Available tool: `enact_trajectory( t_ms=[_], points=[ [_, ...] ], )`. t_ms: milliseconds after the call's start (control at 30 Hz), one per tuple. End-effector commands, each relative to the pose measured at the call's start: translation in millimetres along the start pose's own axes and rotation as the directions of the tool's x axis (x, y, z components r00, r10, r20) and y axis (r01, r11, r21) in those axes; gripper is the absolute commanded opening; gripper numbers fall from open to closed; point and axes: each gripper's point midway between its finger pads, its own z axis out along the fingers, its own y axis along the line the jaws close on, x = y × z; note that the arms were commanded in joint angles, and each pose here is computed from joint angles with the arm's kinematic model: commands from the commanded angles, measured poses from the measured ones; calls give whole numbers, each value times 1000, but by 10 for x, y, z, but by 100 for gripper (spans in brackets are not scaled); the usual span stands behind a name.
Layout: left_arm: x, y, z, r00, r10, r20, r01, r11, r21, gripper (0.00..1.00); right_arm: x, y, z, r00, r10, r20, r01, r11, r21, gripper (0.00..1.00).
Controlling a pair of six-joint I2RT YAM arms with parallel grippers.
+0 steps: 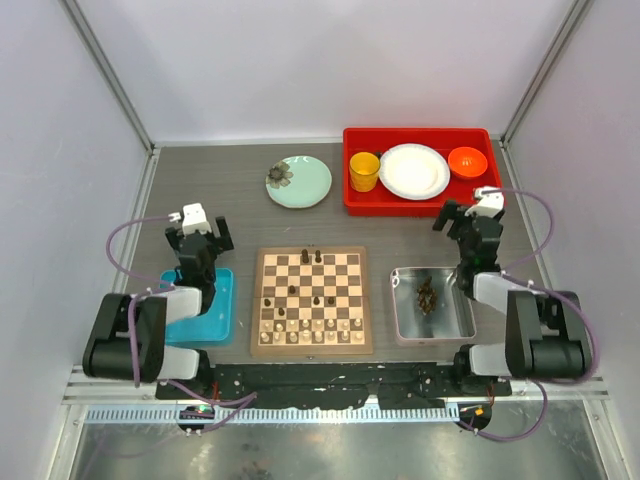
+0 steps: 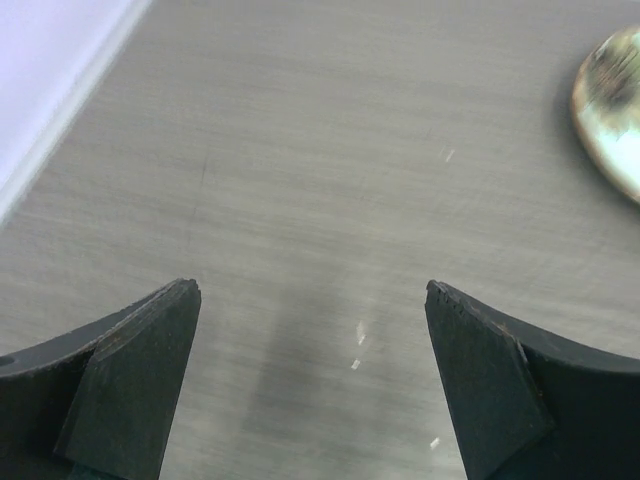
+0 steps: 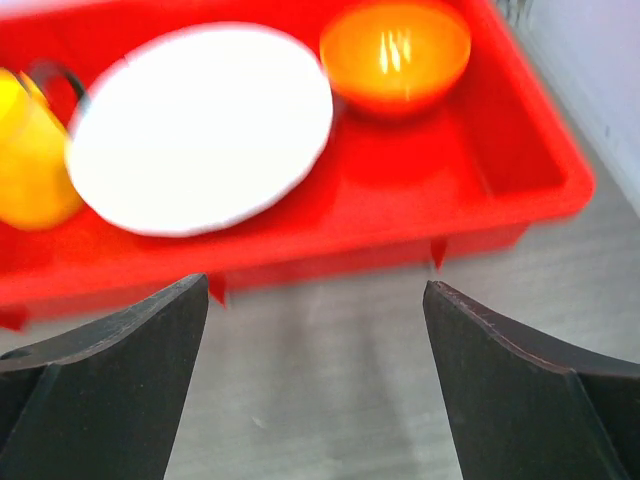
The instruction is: Set up the chess pieces on the board
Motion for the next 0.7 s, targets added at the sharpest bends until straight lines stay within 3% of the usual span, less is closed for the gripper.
enact_trajectory(
  t_ms=[0, 67, 100, 167, 367, 533, 667],
  points=[
    [-560, -138, -39, 998, -57, 15, 57, 998, -2, 99, -737, 40, -72, 983, 146, 115, -150, 988, 27, 94],
    [-829, -106, -43, 989, -146, 27, 147, 988, -50, 100, -764, 45, -126, 976, 206, 70, -210, 977, 46, 94],
    [-700, -81, -79, 988, -143, -54, 138, 988, -74, 100, -945, 68, -114, 967, 244, 79, -248, 967, 49, 94],
    [-915, -109, -65, 979, -195, -53, 190, 978, -91, 100, -865, 22, -147, 972, 235, -19, -232, 967, 106, 94],
    [-1028, -143, -140, 941, -294, -164, 271, 951, -151, 100, -1230, 121, -266, 970, 238, -52, -234, 969, 75, 94],
    [-1090, -447, -272, 871, -381, -310, 375, 923, -81, 100, -1269, 253, -357, 945, 300, -129, -297, 954, 43, 100],
    [-1106, -691, -412, 810, -439, -389, 477, 879, 0, 100, -1162, 574, -429, 916, 307, -256, -341, 935, -100, 100]
  ],
)
